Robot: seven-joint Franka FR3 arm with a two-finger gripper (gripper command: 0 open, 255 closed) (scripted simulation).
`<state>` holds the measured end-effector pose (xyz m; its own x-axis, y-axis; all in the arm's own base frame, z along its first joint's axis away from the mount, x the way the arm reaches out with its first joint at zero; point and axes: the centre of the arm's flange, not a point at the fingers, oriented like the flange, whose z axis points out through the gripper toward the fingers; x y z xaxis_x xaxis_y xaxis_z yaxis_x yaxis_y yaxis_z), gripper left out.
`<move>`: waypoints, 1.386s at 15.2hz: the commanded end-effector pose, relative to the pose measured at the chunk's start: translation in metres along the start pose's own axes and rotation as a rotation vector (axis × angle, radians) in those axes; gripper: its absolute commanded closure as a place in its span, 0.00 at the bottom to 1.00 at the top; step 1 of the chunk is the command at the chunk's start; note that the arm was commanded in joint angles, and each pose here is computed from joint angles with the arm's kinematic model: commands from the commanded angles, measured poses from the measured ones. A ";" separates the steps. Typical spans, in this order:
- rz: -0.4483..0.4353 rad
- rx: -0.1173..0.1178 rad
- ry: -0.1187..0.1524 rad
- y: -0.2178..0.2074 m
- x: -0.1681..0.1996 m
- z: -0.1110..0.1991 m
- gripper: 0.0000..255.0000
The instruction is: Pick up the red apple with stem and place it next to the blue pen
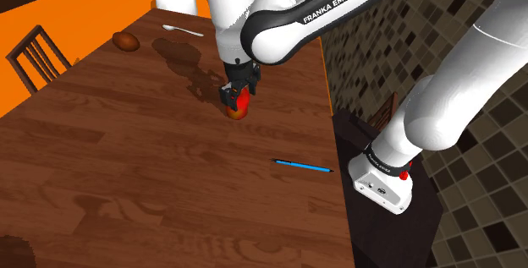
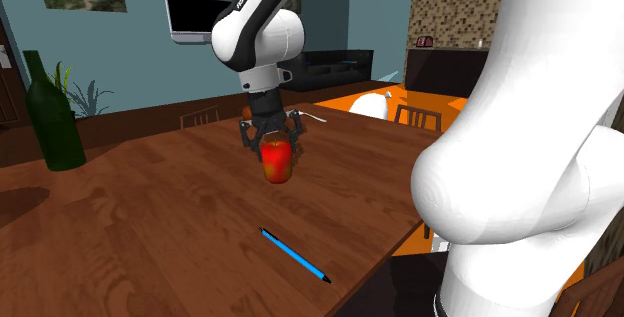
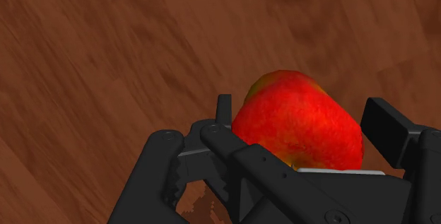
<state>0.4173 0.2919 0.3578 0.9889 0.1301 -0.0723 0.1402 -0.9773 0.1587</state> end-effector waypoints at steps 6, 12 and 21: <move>0.000 0.000 -0.002 0.000 0.000 0.001 1.00; 0.000 0.000 -0.002 0.004 -0.002 -0.025 1.00; 0.000 0.000 -0.002 0.012 -0.006 -0.072 1.00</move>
<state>0.4169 0.2907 0.4258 0.9888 0.1300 -0.0737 0.1403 -0.9773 0.1587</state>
